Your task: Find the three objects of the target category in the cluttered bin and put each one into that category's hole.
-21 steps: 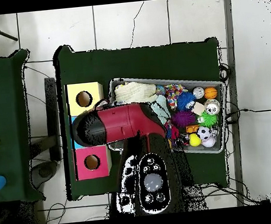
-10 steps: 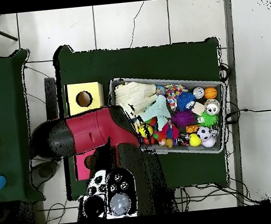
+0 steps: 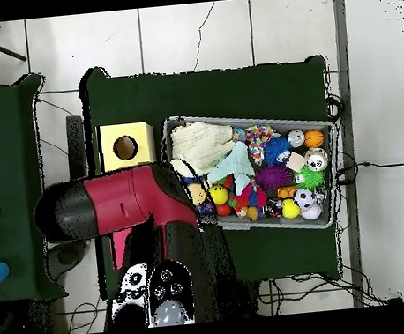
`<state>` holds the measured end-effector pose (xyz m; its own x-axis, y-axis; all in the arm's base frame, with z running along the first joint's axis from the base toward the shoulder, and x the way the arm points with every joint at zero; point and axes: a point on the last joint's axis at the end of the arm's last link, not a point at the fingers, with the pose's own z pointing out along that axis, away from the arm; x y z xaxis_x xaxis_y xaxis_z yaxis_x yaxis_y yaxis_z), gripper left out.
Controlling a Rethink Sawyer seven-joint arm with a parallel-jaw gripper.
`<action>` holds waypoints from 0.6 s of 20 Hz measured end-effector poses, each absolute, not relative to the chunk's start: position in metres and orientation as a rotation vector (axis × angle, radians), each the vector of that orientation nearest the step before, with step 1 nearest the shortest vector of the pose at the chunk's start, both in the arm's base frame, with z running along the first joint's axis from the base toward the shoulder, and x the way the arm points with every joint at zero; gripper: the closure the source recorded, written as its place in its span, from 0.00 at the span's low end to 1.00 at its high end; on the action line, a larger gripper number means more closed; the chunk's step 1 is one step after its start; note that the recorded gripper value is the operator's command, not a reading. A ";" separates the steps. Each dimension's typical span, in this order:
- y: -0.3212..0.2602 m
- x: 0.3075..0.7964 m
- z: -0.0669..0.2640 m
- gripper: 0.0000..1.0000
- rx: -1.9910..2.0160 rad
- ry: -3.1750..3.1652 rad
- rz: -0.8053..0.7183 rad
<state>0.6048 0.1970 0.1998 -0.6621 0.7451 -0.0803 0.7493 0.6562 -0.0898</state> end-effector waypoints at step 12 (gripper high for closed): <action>0.236 0.589 0.177 1.00 1.234 2.839 -0.094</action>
